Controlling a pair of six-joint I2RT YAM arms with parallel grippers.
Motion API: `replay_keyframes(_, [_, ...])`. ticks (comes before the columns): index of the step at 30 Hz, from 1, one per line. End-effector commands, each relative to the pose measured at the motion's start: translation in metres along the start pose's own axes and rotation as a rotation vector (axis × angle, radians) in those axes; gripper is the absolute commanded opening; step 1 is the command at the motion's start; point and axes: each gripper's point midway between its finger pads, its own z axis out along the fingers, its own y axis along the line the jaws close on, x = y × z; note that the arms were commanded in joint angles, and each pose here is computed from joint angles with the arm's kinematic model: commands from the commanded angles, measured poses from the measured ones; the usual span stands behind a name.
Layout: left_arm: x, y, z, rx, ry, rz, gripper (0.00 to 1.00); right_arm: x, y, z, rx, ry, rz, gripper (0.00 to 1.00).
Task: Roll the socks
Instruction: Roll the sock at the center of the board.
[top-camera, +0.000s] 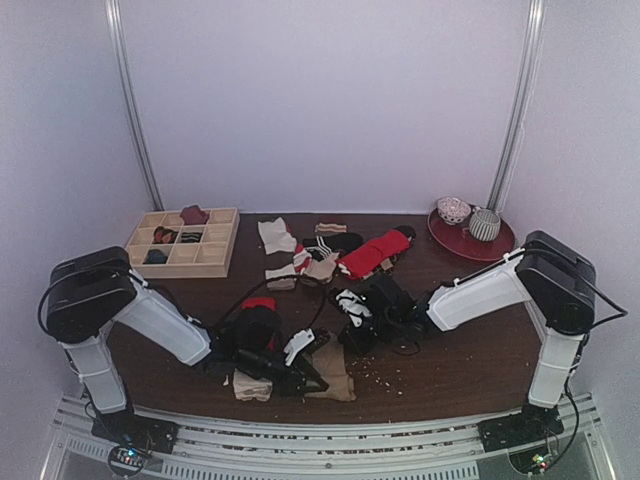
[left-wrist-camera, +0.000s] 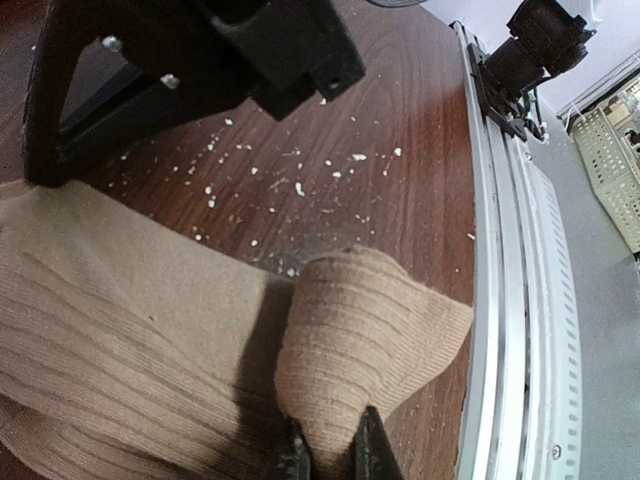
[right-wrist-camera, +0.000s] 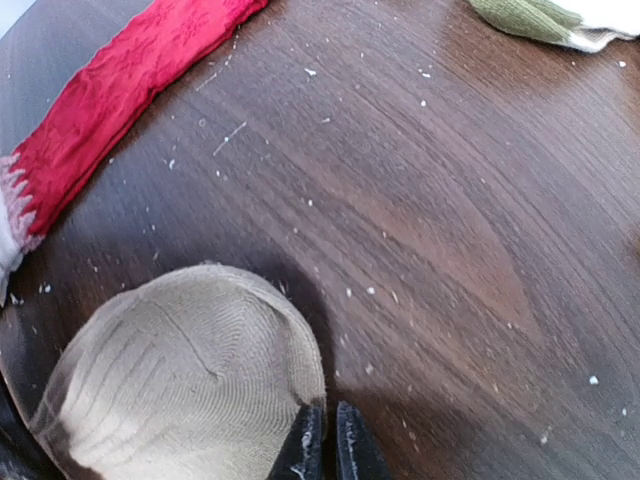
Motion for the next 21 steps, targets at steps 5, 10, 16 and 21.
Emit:
replay_keyframes(5, [0.127, 0.018, -0.021, -0.121, 0.376, -0.28, 0.0, 0.004, -0.008, -0.005, 0.017, 0.008, -0.049, 0.08])
replay_keyframes(10, [0.132, 0.021, -0.019, -0.123, 0.387, -0.285, 0.0, -0.014, 0.019, -0.03, -0.127, -0.119, -0.107, 0.21])
replay_keyframes(16, [0.14, 0.024, -0.021, -0.131, 0.397, -0.316, 0.0, 0.006, 0.078, -0.086, -0.358, -0.272, -0.403, 0.46])
replay_keyframes(21, [0.145, 0.025, -0.025, -0.139, 0.395, -0.336, 0.0, 0.026, 0.103, -0.105, -0.392, -0.366, -0.538, 0.62])
